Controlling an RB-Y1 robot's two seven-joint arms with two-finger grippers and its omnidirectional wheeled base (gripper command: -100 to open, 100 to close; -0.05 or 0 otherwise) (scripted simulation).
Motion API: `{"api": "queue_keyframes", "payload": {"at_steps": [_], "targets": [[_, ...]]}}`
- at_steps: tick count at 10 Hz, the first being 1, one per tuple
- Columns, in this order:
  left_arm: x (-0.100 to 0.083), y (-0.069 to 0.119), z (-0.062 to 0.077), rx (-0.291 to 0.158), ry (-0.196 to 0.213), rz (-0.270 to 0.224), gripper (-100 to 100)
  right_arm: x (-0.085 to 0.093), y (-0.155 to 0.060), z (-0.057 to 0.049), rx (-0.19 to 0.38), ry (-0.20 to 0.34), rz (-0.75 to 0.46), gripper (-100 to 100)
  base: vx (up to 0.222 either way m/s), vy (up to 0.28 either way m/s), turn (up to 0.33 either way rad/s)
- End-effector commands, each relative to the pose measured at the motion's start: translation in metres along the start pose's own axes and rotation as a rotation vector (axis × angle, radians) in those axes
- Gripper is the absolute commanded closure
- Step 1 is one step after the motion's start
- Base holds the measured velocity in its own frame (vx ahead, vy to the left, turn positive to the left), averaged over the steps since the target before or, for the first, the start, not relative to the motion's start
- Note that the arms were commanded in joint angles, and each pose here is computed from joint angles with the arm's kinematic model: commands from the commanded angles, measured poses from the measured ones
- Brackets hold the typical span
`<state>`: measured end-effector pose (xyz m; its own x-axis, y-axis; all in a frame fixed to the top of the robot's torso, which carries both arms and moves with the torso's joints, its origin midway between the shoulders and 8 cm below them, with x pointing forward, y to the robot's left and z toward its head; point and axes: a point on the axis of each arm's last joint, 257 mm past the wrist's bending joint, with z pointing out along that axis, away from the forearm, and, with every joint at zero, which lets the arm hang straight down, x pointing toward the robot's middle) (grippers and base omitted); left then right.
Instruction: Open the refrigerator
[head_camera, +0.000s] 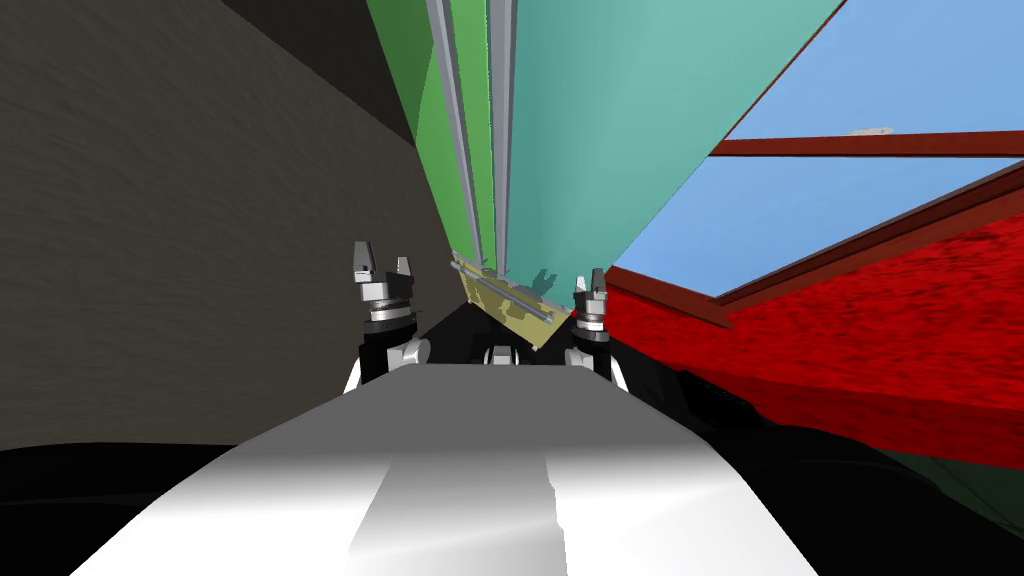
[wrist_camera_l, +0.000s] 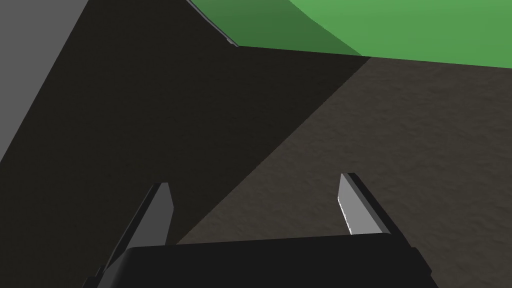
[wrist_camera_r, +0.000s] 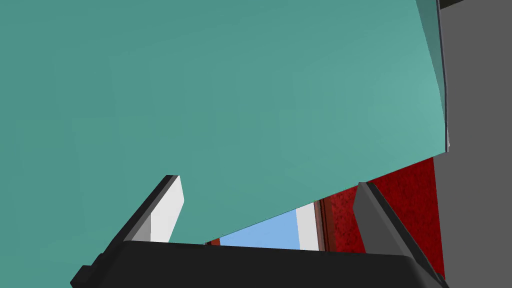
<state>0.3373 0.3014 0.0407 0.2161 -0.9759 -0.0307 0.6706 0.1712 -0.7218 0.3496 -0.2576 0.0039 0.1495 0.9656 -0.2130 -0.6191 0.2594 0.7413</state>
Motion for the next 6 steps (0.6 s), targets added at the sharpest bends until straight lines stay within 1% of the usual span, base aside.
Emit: {"api": "queue_keyframes", "payload": {"at_steps": [1,2,3,4,5,6], "targets": [[0.0000,0.0000,0.0000,0.000,0.000,0.000,0,0.0013,-0.0087,-0.0036,0.004,0.045,-0.121,-100,0.062,0.078,0.020],[0.0000,0.0000,0.0000,0.000,0.000,0.000,0,0.0013,-0.0087,-0.0036,0.003,0.045,-0.133,-100,0.043,0.052,0.008],[0.0000,0.0000,0.0000,0.000,0.000,0.000,0,0.0011,-0.0130,-0.0054,0.005,0.060,-0.189,-100,0.041,0.055,0.023],[0.0000,0.0000,0.0000,0.000,0.000,0.000,0,0.0011,-0.0130,-0.0054,0.005,0.060,-0.193,-100,0.030,0.046,0.010],[0.0000,0.0000,0.0000,0.000,0.000,0.000,0,0.0005,-0.0175,-0.0073,0.006,0.074,-0.253,-100,0.040,0.061,0.023],[0.0000,0.0000,0.0000,0.000,0.000,0.000,0,0.0005,-0.0175,-0.0073,0.005,0.074,-0.257,-100,0.037,0.055,0.010]]}}
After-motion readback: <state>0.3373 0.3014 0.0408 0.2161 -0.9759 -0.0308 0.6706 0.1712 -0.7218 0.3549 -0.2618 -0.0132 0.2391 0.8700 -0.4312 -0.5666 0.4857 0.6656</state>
